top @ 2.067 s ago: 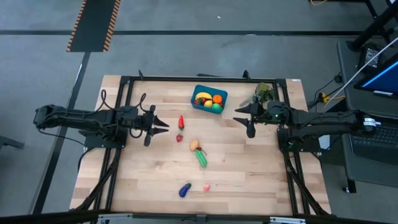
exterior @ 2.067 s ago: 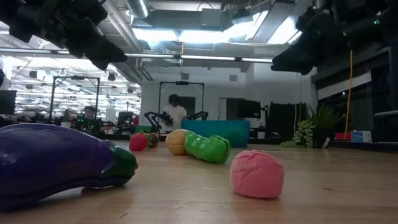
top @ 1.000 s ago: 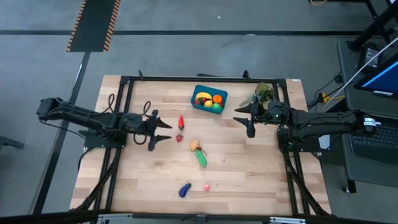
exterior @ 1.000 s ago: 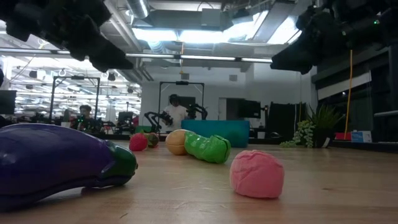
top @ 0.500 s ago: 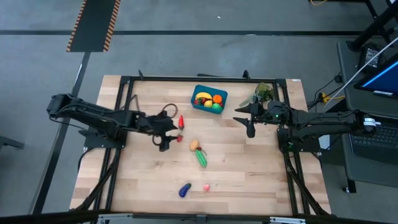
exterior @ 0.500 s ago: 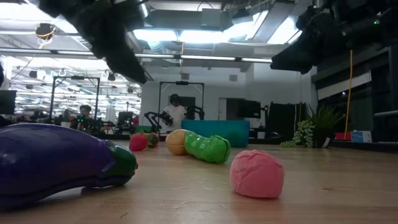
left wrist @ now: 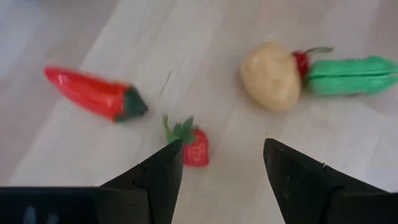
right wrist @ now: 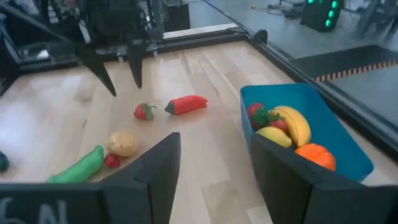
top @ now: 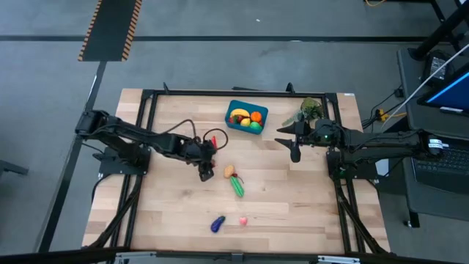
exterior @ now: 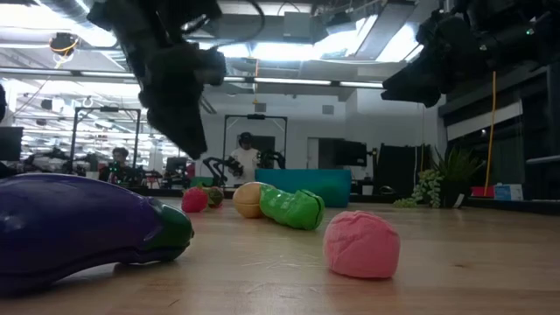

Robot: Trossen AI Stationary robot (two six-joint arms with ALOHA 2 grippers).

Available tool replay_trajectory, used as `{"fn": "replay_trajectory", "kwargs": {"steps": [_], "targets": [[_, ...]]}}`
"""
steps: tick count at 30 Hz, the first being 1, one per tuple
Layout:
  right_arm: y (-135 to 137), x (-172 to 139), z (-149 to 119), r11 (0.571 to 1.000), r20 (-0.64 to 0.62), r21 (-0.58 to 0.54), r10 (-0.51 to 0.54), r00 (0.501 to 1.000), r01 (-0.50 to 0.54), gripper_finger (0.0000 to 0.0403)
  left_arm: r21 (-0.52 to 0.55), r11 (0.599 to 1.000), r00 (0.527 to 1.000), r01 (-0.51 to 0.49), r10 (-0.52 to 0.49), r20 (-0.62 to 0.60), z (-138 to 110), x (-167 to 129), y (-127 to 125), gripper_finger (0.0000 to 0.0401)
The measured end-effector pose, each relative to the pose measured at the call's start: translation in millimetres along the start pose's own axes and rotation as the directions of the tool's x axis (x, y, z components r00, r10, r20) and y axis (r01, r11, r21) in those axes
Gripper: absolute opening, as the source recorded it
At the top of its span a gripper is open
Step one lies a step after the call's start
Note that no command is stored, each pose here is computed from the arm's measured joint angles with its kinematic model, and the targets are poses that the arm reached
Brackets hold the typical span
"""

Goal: Pick and placing Produce into tupperware
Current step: Put the red strawberry into the blue bin

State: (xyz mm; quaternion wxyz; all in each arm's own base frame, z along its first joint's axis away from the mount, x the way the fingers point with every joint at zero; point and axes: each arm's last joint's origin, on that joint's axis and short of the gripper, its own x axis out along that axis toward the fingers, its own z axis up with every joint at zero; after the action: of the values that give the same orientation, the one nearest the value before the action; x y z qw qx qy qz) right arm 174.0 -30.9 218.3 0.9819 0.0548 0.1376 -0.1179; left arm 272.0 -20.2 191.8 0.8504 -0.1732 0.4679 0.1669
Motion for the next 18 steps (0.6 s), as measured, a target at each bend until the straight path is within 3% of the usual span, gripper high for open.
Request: {"fn": "replay_trajectory", "kwargs": {"steps": [8, 18], "targets": [[0.0, 0.0, -0.1, 1.0, -0.001, 0.027, 0.0, 1.0, 0.0, 0.0196, -0.124, 0.991, 0.997, -0.04, 0.03, -0.074, 0.3, 20.3, 9.1, 0.0215], [0.0, 0.0, -0.5, 1.0, -0.005, 0.027, 0.0, 1.0, 0.0, 0.0196, -0.138, 0.988, 0.993, -0.073, 0.059, -0.103, 0.7, 31.5, 15.7, 0.0215]]}}
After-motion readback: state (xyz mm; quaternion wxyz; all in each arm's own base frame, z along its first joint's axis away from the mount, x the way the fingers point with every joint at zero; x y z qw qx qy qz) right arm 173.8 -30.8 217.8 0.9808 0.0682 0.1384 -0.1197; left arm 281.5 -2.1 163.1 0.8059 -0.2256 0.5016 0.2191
